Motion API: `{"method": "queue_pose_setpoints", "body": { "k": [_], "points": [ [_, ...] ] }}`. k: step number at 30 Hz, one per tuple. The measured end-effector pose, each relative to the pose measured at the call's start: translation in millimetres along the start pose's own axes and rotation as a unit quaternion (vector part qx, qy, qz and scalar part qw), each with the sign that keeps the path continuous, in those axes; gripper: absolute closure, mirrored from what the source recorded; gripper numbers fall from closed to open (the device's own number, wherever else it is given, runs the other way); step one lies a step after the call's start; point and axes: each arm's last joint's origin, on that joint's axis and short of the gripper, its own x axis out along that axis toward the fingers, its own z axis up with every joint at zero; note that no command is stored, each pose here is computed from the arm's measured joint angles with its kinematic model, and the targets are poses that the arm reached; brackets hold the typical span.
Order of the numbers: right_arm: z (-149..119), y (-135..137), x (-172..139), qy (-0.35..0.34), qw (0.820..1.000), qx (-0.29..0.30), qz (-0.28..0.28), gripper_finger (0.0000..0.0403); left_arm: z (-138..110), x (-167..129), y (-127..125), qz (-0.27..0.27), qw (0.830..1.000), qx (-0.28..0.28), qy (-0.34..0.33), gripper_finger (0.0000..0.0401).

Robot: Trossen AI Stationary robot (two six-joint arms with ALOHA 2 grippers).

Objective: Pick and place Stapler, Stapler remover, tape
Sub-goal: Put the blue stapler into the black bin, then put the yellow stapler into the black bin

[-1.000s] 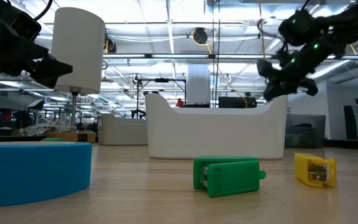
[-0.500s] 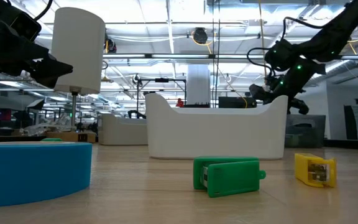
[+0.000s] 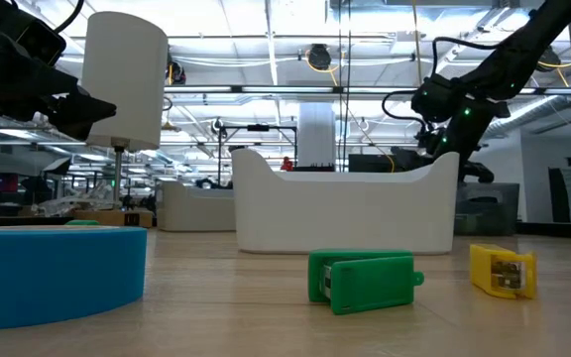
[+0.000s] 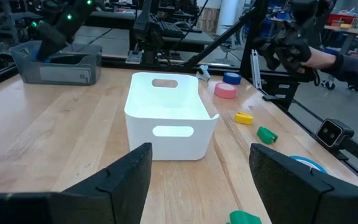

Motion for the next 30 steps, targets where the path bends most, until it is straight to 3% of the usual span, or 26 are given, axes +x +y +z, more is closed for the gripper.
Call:
{"method": "queue_pose_setpoints", "body": {
  "k": [7, 23, 30],
  "points": [
    [-0.5, -2.9, 0.3, 0.000, 1.000, -0.006, -0.020, 0.0333, 0.0, 0.0, 0.0, 0.000, 1.000, -0.001, 0.000, 0.0132],
    [0.2, -2.5, 0.3, -0.003, 1.000, -0.017, -0.018, 0.0263, 0.0, 0.0, 0.0, 0.000, 1.000, -0.003, 0.000, 0.0132],
    [2.7, -1.0, -6.3, -0.015, 1.000, -0.010, -0.007, 0.0251, 0.0, 0.0, 0.0, 0.000, 1.000, -0.003, 0.000, 0.0132]
  ]
}}
